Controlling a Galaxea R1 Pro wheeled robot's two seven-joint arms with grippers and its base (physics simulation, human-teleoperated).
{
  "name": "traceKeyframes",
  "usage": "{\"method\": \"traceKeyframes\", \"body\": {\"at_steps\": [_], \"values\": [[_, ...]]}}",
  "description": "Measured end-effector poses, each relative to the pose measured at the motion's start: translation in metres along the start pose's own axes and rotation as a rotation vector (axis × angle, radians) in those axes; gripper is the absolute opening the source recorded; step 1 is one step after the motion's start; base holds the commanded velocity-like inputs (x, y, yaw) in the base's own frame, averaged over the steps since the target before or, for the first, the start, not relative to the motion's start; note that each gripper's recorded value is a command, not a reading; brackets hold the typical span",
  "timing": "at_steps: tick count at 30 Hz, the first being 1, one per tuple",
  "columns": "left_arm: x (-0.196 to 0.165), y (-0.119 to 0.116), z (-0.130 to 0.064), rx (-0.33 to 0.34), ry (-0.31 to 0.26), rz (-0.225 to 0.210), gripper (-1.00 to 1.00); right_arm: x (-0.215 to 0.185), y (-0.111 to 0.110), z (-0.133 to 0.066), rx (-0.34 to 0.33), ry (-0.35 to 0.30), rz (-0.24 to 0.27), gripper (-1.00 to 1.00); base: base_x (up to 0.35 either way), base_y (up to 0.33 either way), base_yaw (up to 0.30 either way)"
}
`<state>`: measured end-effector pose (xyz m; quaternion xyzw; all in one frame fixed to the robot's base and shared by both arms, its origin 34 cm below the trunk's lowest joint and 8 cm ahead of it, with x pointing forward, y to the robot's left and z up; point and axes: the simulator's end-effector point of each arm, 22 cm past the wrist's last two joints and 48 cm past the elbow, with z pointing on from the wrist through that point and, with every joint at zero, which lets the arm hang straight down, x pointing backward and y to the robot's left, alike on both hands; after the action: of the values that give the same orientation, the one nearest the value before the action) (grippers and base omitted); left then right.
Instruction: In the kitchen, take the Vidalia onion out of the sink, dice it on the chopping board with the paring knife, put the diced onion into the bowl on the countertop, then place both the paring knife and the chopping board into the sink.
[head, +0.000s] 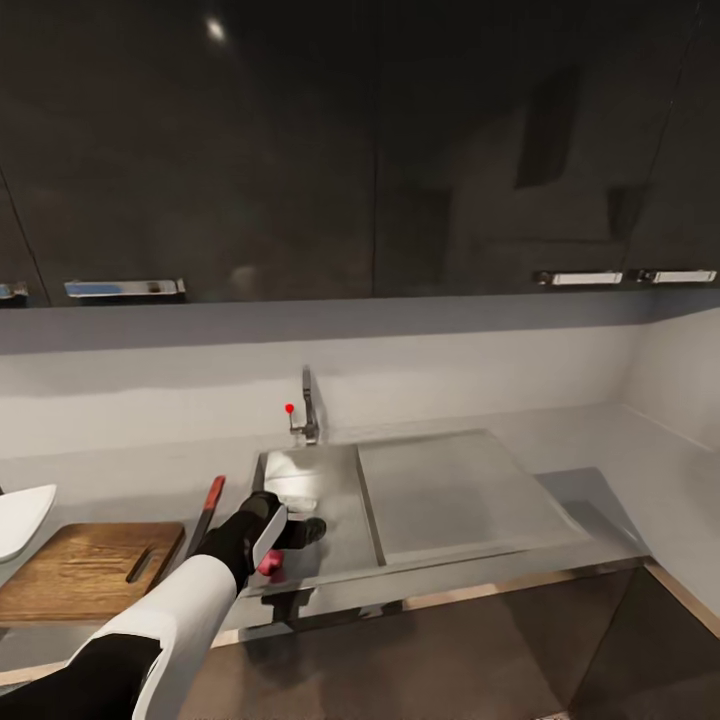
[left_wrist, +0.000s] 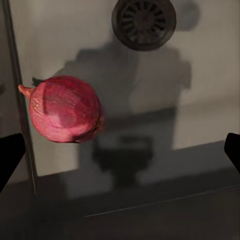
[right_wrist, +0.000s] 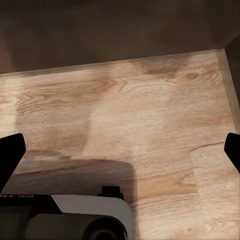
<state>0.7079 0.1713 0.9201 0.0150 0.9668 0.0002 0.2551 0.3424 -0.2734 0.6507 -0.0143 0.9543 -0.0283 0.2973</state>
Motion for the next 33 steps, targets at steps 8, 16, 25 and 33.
{"method": "traceKeyframes", "body": {"at_steps": [8,16,25,33], "values": [[0.008,0.009,0.008,-0.010,0.021,-0.005,1.00,0.005,0.000,0.000,-0.001,0.012,-0.001,1.00,0.074,0.010,0.000],[0.012,0.013,0.015,-0.012,0.034,-0.012,1.00,0.010,0.001,0.000,-0.001,0.025,-0.001,1.00,0.004,0.001,0.000],[0.018,0.016,0.021,-0.008,0.049,-0.031,1.00,0.016,0.002,-0.001,-0.003,0.039,-0.001,1.00,0.146,0.041,0.000],[0.023,0.016,0.027,-0.006,0.063,-0.032,1.00,0.021,0.002,-0.001,-0.003,0.052,-0.002,1.00,0.104,0.006,0.000]]}}
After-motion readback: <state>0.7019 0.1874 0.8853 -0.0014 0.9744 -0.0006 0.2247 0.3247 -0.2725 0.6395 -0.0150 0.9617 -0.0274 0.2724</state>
